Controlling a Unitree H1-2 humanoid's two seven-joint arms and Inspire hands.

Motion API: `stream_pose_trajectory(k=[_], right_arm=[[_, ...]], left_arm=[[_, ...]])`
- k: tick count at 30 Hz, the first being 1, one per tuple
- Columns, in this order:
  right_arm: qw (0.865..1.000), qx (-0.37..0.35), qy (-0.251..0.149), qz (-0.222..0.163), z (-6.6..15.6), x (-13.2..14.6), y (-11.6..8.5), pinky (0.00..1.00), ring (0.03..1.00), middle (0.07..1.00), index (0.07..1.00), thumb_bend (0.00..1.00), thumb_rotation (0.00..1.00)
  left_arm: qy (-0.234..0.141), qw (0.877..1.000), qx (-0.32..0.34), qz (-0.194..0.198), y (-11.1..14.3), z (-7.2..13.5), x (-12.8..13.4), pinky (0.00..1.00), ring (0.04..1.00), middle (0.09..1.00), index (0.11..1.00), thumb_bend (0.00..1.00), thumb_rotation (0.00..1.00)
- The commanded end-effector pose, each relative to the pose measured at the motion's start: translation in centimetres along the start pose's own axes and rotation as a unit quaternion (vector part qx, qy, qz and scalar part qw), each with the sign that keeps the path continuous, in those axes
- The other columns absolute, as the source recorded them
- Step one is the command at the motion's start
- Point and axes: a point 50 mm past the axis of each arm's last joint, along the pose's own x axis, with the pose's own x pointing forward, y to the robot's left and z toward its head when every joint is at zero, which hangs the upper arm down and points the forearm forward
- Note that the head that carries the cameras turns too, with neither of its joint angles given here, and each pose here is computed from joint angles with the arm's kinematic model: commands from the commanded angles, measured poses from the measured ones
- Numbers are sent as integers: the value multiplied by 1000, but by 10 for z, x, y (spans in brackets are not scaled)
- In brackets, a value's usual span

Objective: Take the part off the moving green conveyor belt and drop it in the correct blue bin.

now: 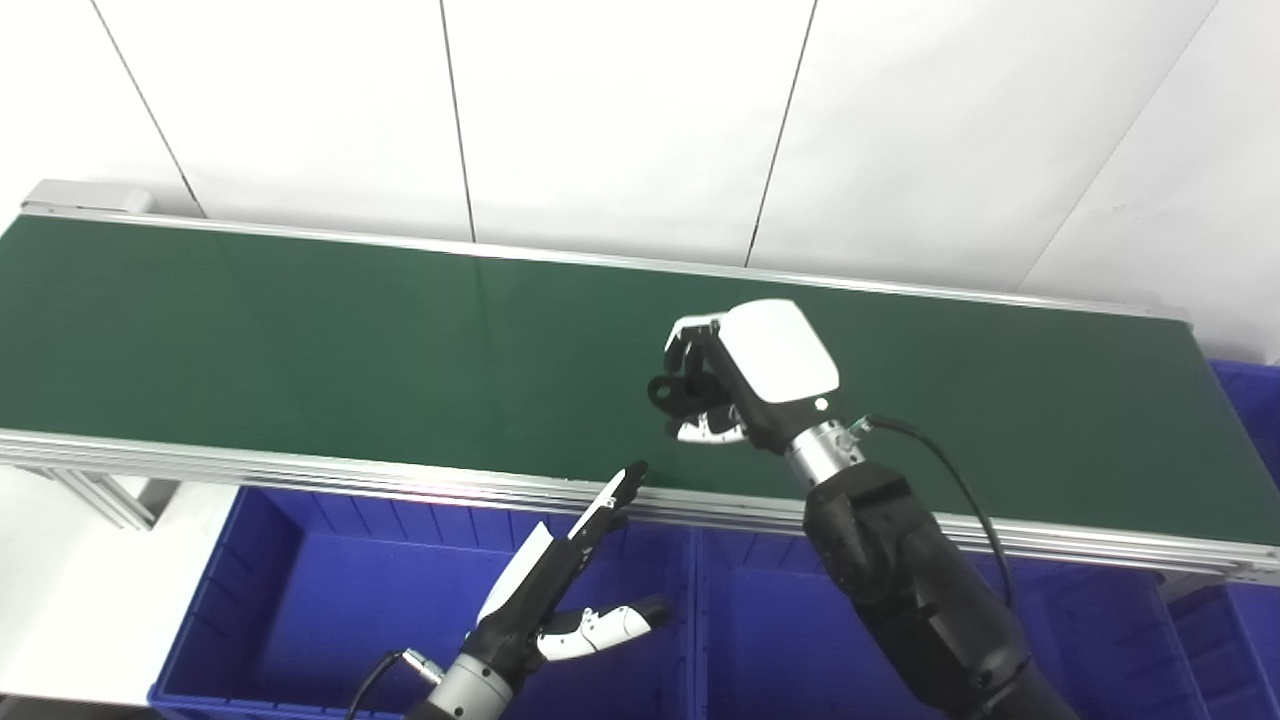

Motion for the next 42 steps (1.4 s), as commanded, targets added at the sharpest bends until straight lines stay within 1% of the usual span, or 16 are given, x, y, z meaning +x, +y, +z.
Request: stream_pose_trajectory(k=[1,7,9,11,17,23,24,28,33,37,42], right_arm=[[998,1,-37,-47,7,4,-23,211,268,472,485,521,0],[998,6,-40,-55,6,-10,-32,218,271,472,484,520,0],[998,10,-39,-53,4,-17,-35,233,291,423,514,513,0],[998,10,-36,-53,3,-24,-37,244,307,413,523,513,0],[998,16,-28,-51,-2,-43,-41,214,277,398,518,513,0],[998,19,-20,-52,-7,-64,-44,251,308,407,520,513,0],[998,19,-20,-53,-8,-67,-44,236,291,401,517,513,0],[998,27,-14,-56,-14,-85,-45,220,268,393,511,511,0],[998,33,-6,-52,-18,-104,-44,227,284,398,514,512,0],[998,36,0,-48,-19,-117,-42,200,264,393,512,512,0],[998,49,22,-36,-21,-136,-35,196,259,391,513,512,0]], left_arm=[[-25,1000,5,1,4,10,5,953,998,1000,1000,544,669],[-24,1000,5,2,4,12,5,954,998,1000,1000,542,668],[-25,1000,6,2,5,11,5,955,996,1000,1000,535,665],[-26,1000,5,3,5,11,5,956,996,1000,1000,537,662],[-26,1000,5,3,5,12,4,956,997,1000,1000,539,666],[-24,1000,2,4,5,14,3,955,998,1000,1000,558,681],[-24,1000,1,4,6,14,3,958,999,1000,1000,553,678],[-28,1000,2,3,7,14,3,968,1000,1000,1000,544,674],[-31,1000,2,4,8,15,4,965,1000,1000,1000,552,676],[-31,1000,2,5,9,17,4,968,1000,1000,1000,546,670],[-36,999,1,4,11,19,5,975,1000,1000,1000,546,672]])
